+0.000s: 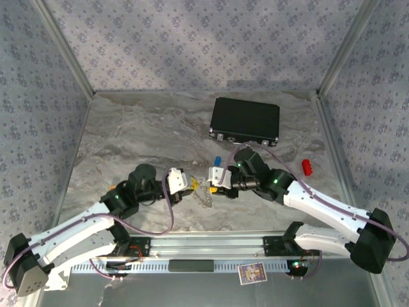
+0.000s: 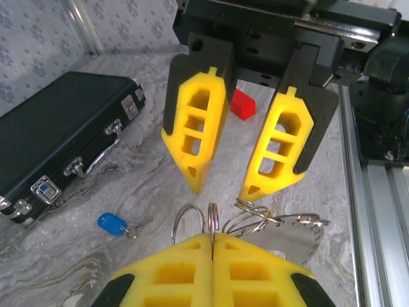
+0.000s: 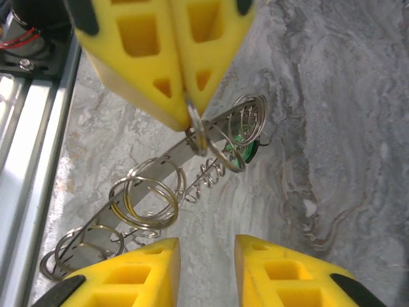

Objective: Put the keys on the keyring

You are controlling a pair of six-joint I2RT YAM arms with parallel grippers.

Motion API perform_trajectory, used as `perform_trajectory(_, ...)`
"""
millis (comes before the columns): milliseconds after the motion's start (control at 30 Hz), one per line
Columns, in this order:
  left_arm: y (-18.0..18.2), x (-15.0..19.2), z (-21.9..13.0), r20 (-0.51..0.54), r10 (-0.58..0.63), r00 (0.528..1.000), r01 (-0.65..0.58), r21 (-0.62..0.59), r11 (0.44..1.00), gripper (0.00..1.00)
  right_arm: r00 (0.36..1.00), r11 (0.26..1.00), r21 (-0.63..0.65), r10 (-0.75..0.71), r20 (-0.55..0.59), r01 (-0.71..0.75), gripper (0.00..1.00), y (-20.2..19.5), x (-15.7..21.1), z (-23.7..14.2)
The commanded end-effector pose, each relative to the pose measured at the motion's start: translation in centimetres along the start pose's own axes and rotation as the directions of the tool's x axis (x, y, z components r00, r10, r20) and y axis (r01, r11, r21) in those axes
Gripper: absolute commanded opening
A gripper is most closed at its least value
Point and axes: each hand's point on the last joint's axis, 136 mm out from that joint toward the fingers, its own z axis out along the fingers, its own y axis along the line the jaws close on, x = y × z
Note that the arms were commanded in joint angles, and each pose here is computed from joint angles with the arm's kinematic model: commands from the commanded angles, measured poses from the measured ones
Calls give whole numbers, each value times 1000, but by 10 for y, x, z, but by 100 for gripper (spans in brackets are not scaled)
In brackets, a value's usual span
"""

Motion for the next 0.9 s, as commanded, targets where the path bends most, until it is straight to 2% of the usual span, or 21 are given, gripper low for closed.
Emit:
perform_trajectory(0, -8, 12, -4, -180, -3, 984, 15, 66, 998, 0, 999, 998, 32, -49, 10, 49, 28, -4, -9, -10)
perform_trajectory(133, -7, 9, -7, -303, -28, 952, 59, 94, 994, 0, 998, 998, 33, -47, 46, 45, 27, -2, -14, -12)
perform_trajectory(233, -6, 11, -10, -386, -51, 921, 95, 94, 991, 0, 999, 999, 28, -21, 32, 20, 27, -1, -9, -10)
perform_trajectory(367, -8, 15, -11, -439, -75, 895, 133, 102, 986, 0, 999, 1000, 13, 0, 40, -1, 25, 4, -6, -9)
perform_trajectory(500, -12, 23, -12, -468, -42, 883, 119, 136, 983, 0, 998, 1000, 4, -4, 63, 4, 20, 7, -8, -8)
perform_trajectory(667, -9, 40, -27, -625, 33, 780, 89, 162, 983, 0, 998, 1000, 17, 1, 59, -2, 19, 4, -6, -5)
perform_trajectory(767, -6, 46, -36, -667, 78, 741, 53, 174, 983, 0, 997, 1000, 14, 15, 71, -16, 18, 5, -5, -3)
perform_trajectory(867, 2, 41, -37, -655, 106, 748, 2, 161, 987, 0, 994, 1000, -18, 26, 105, -24, 18, 11, -12, 1)
